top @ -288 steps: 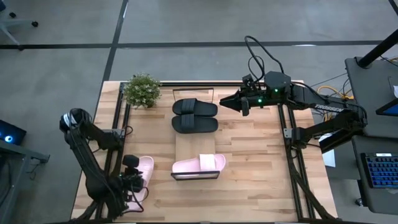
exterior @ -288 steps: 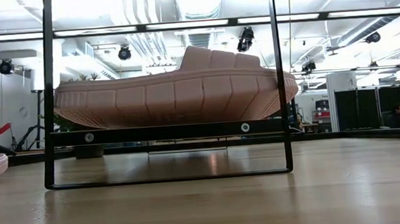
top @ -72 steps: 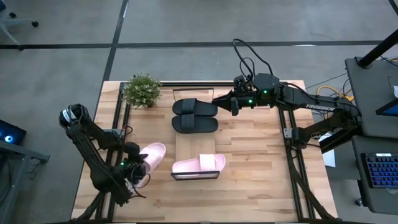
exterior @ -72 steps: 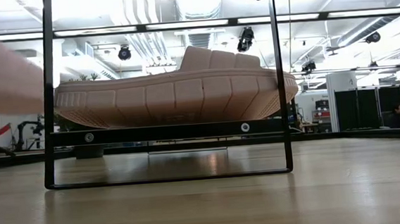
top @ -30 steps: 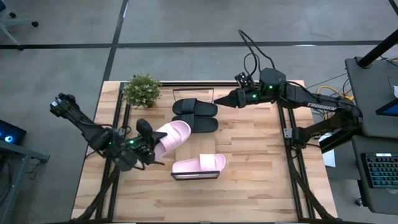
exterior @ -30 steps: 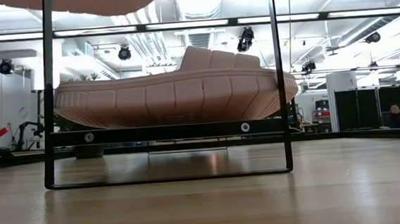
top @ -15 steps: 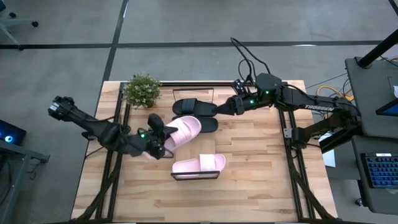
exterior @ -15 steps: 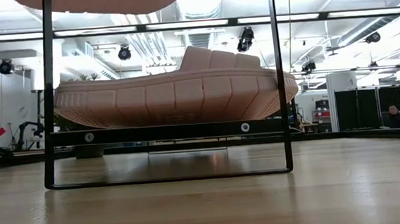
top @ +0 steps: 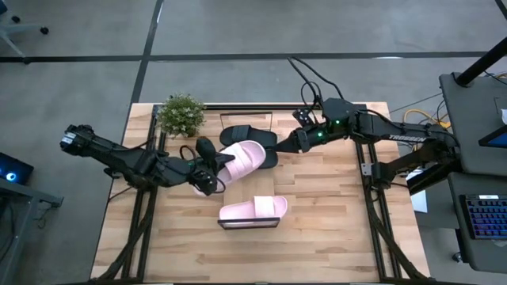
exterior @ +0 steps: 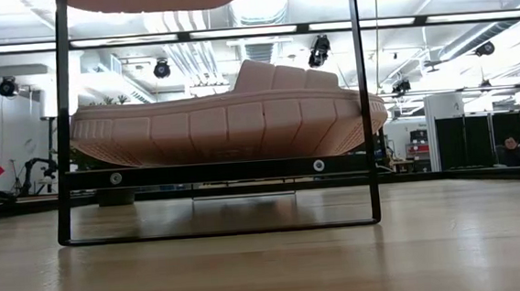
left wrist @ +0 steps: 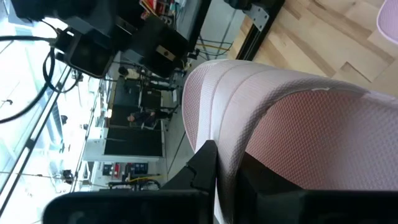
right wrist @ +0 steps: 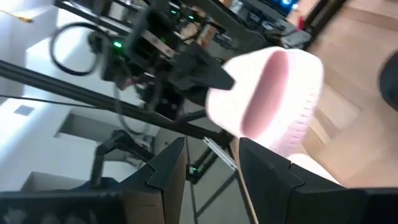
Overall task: Pick and place slides into the shelf
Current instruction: Put the pink slide on the shelf
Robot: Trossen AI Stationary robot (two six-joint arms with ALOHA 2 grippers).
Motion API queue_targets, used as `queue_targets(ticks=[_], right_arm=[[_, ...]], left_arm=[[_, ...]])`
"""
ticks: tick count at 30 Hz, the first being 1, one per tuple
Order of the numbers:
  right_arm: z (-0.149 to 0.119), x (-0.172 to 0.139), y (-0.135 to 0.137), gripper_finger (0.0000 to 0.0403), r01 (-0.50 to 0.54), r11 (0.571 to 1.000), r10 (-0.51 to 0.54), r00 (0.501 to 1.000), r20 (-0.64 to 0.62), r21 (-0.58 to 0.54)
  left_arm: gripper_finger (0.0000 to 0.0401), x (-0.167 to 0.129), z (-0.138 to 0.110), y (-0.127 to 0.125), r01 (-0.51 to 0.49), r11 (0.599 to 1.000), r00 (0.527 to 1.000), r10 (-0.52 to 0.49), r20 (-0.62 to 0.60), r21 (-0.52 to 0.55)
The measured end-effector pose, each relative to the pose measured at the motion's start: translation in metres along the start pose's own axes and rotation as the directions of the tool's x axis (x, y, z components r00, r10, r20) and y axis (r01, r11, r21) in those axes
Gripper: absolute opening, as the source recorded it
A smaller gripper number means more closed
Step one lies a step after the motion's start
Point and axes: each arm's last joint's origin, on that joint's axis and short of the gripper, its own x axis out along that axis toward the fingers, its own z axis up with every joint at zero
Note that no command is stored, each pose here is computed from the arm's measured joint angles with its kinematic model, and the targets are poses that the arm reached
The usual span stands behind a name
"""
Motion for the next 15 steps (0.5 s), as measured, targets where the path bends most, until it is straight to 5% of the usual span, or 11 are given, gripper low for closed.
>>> queue_targets(ticks=[15], right_arm=[[-0.007,0.002,-0.013,0.0141,0.088,0.996,-0.088,0.995,-0.043,0.012]], left_arm=[[0.0008,0.005,-0.002,0.009,0.002,1.000,1.000,-0.001,0.024,-0.020]])
